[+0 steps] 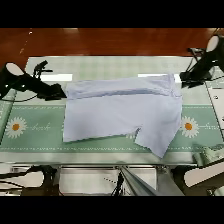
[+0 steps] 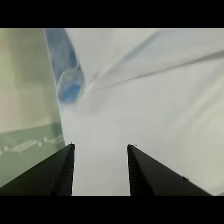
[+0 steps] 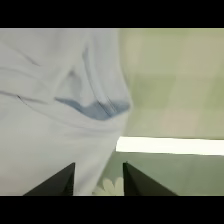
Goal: Fold the shirts.
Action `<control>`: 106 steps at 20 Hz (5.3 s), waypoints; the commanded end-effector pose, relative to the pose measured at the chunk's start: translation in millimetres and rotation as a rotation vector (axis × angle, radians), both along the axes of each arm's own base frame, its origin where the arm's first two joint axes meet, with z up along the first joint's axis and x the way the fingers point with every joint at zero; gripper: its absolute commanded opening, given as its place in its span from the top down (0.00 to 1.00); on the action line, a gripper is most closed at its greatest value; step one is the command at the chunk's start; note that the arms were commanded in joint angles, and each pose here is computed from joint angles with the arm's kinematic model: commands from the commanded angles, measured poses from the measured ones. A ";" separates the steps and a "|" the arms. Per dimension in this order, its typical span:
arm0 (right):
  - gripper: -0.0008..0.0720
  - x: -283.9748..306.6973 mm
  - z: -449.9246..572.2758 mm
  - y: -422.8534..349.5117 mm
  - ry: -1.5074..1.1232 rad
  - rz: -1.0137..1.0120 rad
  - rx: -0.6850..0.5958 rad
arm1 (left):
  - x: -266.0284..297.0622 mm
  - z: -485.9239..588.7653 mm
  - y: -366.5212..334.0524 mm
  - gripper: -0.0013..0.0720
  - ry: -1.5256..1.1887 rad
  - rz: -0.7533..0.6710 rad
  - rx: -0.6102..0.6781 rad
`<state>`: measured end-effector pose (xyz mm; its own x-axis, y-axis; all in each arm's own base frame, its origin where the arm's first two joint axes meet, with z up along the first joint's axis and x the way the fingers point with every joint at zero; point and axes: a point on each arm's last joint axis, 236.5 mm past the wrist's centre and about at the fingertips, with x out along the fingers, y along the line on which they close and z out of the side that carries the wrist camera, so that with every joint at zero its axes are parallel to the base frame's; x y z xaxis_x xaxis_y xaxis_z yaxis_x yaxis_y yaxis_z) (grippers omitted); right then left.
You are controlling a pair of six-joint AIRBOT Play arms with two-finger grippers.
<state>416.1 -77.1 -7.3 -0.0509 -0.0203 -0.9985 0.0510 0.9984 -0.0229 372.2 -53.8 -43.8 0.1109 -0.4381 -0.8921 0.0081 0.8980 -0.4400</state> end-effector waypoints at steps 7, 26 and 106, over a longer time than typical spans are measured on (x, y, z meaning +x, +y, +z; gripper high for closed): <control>0.31 -95.3 16.3 -26.5 -0.165 -0.285 0.318 | -161.4 -33.3 -13.7 0.23 0.137 0.112 -0.219; 0.32 -101.0 22.7 -11.9 -0.179 -0.295 0.399 | -167.5 -91.7 -40.1 0.78 0.258 0.141 -0.236; 0.16 82.3 -81.5 82.2 -0.410 -0.467 0.710 | 63.6 62.0 -44.1 0.38 -0.183 0.044 -0.334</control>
<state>486.8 -25.5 -90.1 0.4401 0.4713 -0.7643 0.3590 0.6879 0.6308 437.6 -94.8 17.5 0.2887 -0.6880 -0.6659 0.0734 0.7093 -0.7010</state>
